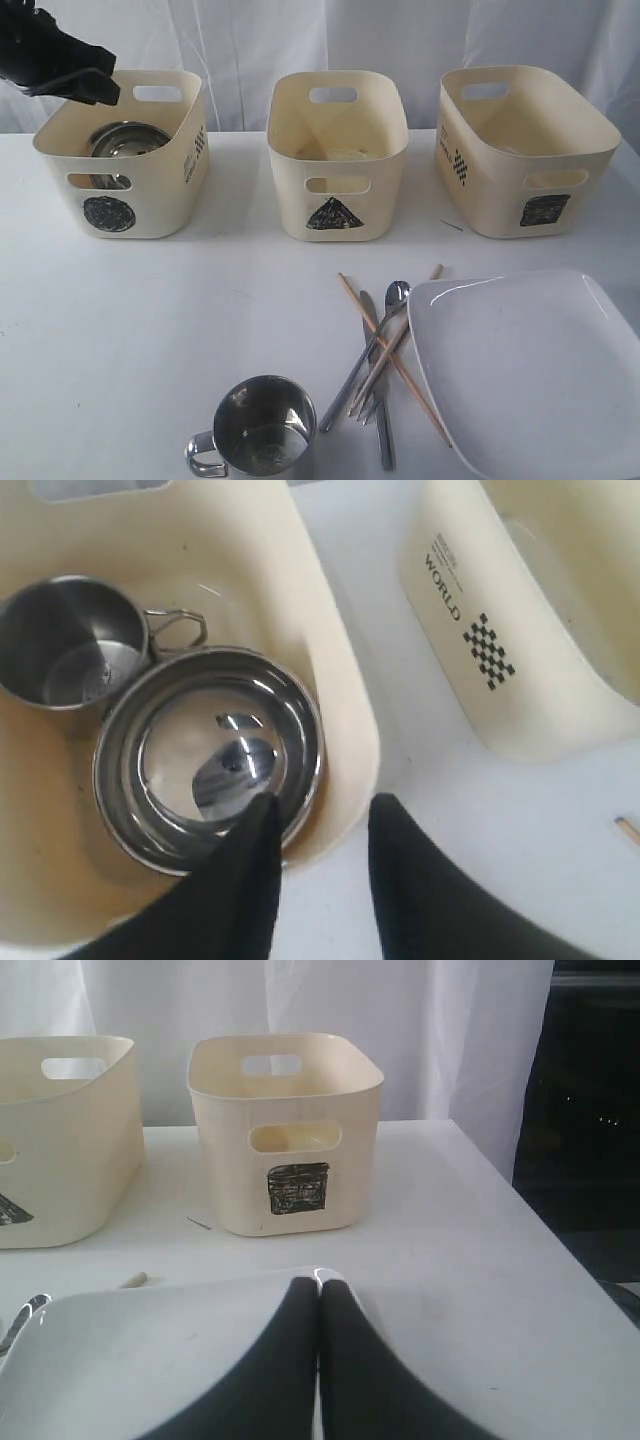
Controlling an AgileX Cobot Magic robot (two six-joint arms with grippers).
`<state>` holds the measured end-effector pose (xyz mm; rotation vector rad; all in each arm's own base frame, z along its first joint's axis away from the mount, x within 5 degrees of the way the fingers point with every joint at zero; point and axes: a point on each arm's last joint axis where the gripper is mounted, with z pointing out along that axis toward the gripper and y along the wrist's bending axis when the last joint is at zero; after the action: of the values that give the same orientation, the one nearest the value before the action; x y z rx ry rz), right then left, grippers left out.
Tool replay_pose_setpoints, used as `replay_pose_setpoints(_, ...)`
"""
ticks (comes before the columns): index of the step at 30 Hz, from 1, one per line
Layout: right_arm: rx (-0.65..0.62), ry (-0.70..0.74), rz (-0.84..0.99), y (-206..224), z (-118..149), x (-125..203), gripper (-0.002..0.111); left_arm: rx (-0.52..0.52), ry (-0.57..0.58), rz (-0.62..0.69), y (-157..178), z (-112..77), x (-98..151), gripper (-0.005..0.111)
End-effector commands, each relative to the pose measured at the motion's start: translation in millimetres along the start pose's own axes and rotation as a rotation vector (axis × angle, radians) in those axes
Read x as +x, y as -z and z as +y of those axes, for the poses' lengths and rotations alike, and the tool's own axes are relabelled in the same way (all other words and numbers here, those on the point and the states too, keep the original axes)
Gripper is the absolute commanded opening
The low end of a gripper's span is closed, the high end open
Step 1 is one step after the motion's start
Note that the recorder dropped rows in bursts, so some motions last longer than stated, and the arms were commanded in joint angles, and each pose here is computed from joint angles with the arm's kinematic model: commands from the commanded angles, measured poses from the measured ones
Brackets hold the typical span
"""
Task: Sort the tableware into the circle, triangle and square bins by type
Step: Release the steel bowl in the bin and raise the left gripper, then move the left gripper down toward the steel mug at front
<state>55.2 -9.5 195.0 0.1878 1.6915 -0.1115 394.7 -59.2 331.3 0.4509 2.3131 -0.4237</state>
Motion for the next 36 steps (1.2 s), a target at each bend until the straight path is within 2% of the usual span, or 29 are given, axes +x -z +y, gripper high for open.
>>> replay_pose_setpoints(1, 0.001, 0.002, -0.002, 0.1, -0.1, 1.4, 0.000, 0.031, 0.049, 0.013, 29.3, -18.2, 14.1, 0.035)
replay_pose_setpoints(5, 0.001, 0.002, -0.002, 0.1, -0.1, 1.4, 0.000, 0.055, 0.049, 0.053, 44.4, -40.3, 45.8, 0.035)
replay_pose_setpoints(8, 0.001, 0.002, -0.002, 0.1, -0.1, 1.4, 0.000, 0.102, 0.011, 0.097, 48.9, -67.0, 71.7, 0.035)
replay_pose_setpoints(10, 0.002, 0.002, -0.004, 0.1, -0.1, 1.2, 0.000, 0.144, -0.019, 0.148, 44.7, -84.8, 90.7, 0.035)
replay_pose_setpoints(13, 0.001, 0.002, -0.002, 0.1, -0.1, 1.4, 0.000, 0.192, -0.049, 0.220, 35.4, -102.1, 111.7, 0.035)
replay_pose_setpoints(19, 0.001, 0.002, -0.002, 0.1, -0.1, 1.4, 0.000, 0.247, -0.098, 0.317, 19.9, -126.8, 145.2, 0.035)
replay_pose_setpoints(26, 0.001, 0.002, -0.002, 0.1, -0.1, 1.4, 0.000, 0.315, -0.168, 0.344, 15.7, -156.1, 157.7, 0.036)
replay_pose_setpoints(32, 0.001, 0.002, -0.002, 0.1, -0.1, 1.4, 0.000, 0.334, -0.230, 0.343, 5.1, -173.7, 162.7, 0.058)
replay_pose_setpoints(36, 0.001, 0.002, -0.002, 0.1, -0.1, 1.4, 0.000, 0.345, -0.317, 0.359, -4.9, -175.8, 167.3, 0.060)
